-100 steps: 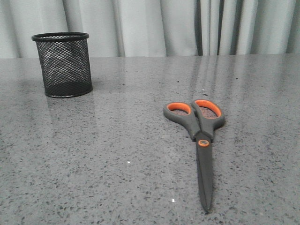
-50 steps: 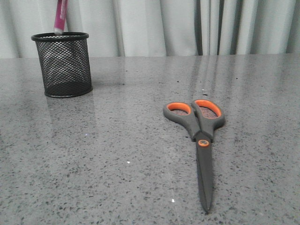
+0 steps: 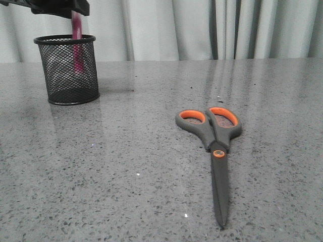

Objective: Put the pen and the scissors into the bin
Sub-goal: 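Carry the marker over the black mesh cup and drop it in, then lower the right gripper onto the scissors handles and grasp them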

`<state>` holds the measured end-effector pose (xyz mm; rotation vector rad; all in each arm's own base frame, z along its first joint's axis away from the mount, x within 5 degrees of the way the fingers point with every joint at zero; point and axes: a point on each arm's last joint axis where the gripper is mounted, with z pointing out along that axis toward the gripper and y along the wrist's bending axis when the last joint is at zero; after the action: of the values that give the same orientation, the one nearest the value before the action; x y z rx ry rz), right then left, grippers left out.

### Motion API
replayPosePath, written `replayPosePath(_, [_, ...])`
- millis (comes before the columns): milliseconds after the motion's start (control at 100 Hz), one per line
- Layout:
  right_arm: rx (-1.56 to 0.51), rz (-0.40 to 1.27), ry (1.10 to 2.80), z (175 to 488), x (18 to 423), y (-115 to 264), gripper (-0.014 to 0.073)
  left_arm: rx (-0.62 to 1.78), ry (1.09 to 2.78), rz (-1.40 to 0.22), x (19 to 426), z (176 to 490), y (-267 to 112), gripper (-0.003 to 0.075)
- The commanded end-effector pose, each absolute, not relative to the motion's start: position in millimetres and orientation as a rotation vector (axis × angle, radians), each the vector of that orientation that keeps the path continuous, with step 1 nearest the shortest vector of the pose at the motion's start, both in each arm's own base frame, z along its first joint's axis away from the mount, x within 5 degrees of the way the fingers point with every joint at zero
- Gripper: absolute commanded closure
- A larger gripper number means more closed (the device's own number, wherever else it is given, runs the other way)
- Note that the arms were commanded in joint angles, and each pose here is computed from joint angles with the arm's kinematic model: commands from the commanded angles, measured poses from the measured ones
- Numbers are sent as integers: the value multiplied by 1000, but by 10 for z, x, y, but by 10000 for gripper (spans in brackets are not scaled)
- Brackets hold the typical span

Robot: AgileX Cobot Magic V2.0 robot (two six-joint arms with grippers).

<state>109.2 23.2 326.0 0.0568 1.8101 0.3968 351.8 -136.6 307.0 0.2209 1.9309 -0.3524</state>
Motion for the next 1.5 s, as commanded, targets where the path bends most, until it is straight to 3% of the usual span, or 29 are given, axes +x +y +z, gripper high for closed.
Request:
replayPosePath(0, [56,378,1735,3427,1110,215,236,187,1790,-357,3382,3509,-1314,305])
replayPosePath(130, [18,400,1707,3703,1062,242,236,195,1702,-391,3129,3865,-1236,295])
replayPosePath(310, [-110,395,1629,4468,1087,305,237,240,1538,-472,2485,4487,-1056,358])
replayPosePath(420, [-211,451,1692,4792,1292,423,237,342,1463,-503,2000,4759,-950,393])
replayPosePath(530, [-347,550,1801,4866,1587,660,237,486,1423,-481,1553,4892,-856,419])
replayPosePath(720, [-569,621,2007,4523,2007,1300,285,603,1380,-470,1000,4919,-709,439])
replayPosePath(890, [-625,405,2274,4020,2149,1801,286,602,1340,-470,697,4824,-594,439])
replayPosePath(1080, [-525,227,2606,3519,2274,1982,284,604,1330,-473,566,4715,-546,439])
replayPosePath(1260, [-519,158,2719,3260,2376,2073,282,649,1306,-525,510,4700,-572,439])
replayPosePath(1490, [-472,197,2779,3088,2445,2169,113,688,1287,-568,477,4702,-599,439])
